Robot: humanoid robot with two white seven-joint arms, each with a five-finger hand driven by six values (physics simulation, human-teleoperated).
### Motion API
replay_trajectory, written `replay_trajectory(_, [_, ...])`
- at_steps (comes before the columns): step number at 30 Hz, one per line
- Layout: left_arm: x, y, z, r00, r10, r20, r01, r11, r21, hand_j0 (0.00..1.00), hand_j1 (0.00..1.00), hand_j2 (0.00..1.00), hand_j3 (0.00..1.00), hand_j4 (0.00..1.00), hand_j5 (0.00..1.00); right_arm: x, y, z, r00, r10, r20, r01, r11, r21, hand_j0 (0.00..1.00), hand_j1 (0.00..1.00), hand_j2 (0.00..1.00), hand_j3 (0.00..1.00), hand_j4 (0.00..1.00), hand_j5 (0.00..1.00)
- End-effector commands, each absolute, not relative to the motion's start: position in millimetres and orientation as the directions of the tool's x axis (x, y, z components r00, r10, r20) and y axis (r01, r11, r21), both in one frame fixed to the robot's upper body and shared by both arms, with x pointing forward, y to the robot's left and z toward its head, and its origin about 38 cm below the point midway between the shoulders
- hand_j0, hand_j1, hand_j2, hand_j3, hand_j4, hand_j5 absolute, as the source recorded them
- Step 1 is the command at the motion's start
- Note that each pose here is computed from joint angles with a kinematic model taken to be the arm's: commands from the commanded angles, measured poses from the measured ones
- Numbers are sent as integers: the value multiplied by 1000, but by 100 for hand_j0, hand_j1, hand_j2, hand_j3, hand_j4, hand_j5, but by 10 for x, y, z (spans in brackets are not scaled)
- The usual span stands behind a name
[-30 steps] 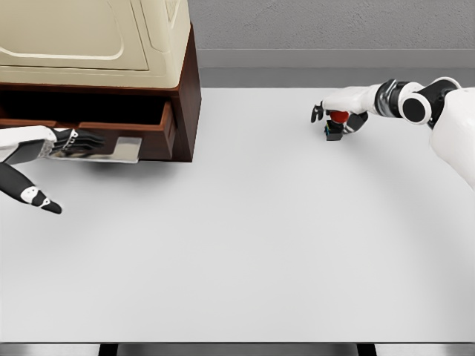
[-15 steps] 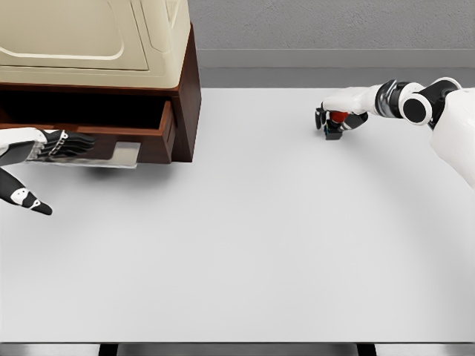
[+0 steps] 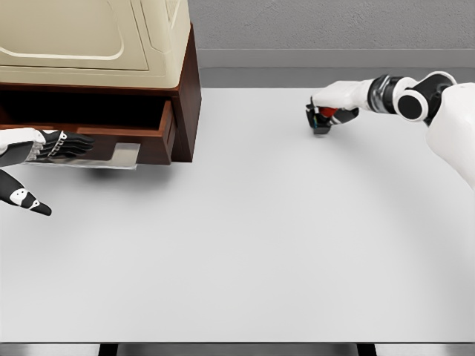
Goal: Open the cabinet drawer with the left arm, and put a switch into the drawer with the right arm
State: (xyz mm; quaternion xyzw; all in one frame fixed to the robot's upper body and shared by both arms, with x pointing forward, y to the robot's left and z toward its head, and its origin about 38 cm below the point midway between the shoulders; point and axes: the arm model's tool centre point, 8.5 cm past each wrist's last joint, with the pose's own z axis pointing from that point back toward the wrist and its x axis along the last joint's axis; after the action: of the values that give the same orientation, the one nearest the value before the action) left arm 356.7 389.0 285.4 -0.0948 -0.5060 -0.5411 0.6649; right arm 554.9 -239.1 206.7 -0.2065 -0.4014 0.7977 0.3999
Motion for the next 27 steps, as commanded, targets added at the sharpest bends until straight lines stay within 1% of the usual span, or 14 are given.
replay_trajectory(1, [3564, 3887, 2846, -94, -620, 779, 818, 398, 416, 100, 100, 100, 100, 100, 100, 5527, -2315, 2129, -615, 788, -11, -450, -362, -816, 45, 45, 45, 45, 45, 45])
replay_trajectory(4, [3569, 3872, 2839, -96, -617, 781, 819, 397, 414, 100, 100, 100, 100, 100, 100, 5495, -2254, 2176, -656, 754, -13, -422, -382, -822, 45, 45, 45, 45, 45, 45])
replay_trajectory(7, [3571, 3867, 2837, -96, -616, 781, 820, 396, 414, 100, 100, 100, 100, 100, 100, 5433, -2101, 2274, -696, 717, -28, -376, -397, -837, 45, 45, 45, 45, 45, 45])
replay_trajectory(11, [3571, 3867, 2837, -96, -616, 781, 820, 396, 414, 100, 100, 100, 100, 100, 100, 5366, -2043, 2354, -734, 678, -43, -336, -417, -845, 45, 45, 45, 45, 45, 45])
replay_trajectory(15, [3569, 3868, 2831, -95, -616, 782, 820, 396, 412, 100, 100, 100, 100, 100, 100, 5335, -2000, 2385, -757, 652, -33, -321, -416, -851, 45, 45, 45, 45, 45, 45])
replay_trajectory(27, [3561, 3865, 2802, -91, -615, 783, 824, 396, 406, 100, 100, 100, 100, 100, 100, 5040, -1871, 2695, -827, 556, -86, -202, -436, -877, 45, 45, 45, 45, 45, 45])
